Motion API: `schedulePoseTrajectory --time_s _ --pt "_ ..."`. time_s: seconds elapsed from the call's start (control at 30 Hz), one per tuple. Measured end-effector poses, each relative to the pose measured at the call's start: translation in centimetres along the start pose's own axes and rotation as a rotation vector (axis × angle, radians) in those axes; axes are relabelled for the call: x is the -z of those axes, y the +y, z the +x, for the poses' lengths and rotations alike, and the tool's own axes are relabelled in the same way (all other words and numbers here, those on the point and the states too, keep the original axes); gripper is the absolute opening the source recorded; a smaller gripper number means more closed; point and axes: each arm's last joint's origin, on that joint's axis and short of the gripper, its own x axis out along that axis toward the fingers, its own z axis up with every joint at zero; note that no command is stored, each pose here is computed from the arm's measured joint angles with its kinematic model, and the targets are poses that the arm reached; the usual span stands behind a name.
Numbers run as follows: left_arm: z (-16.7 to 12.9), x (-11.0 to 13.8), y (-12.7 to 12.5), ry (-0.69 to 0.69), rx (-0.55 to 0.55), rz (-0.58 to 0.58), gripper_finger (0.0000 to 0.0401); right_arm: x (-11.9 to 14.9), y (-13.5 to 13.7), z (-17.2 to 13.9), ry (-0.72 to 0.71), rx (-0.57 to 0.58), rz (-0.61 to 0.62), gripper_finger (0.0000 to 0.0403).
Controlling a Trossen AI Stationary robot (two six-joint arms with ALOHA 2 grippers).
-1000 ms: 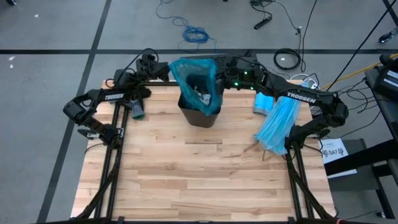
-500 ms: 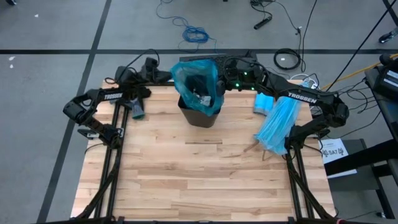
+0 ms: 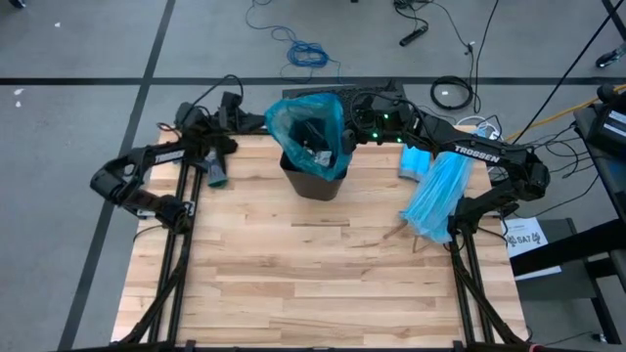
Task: Place trash/remove bag and relplace
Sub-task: Remove the blue trash bag from the trash bin
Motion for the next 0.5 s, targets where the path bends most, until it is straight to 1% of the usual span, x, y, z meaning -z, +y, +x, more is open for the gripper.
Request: schedulePoseTrajectory --time_s 0.1,0.23,0.3,0.37,0.43,0.5 --pt "-0.3 0.2 -0.8 0.017 -0.052 0.031 0.0162 0.0 0.0 0.0 -0.001 0.0 -0.001 0.0" --pt "-1.0 1.3 -1.5 0.039 -0.201 0.065 0.0162 0.0 0.0 0.0 -0.001 0.0 -0.008 0.0" --pt "-1.6 1.9 -2.0 0.042 -0.32 0.097 0.0162 0.0 0.0 0.0 -0.001 0.0 -0.01 0.0" --pt "-2.1 2.6 -3.0 0.046 -0.47 0.151 0.0162 0.0 0.0 0.0 -0.001 0.0 -0.015 0.0" --pt "-2.6 3.2 -4.3 0.049 -0.619 0.214 0.0162 0.0 0.0 0.0 -0.002 0.0 -0.015 0.0" --pt "-2.9 3.6 -6.0 0.047 -0.735 0.29 0.0162 0.0 0.0 0.0 -0.002 0.0 -0.017 0.0"
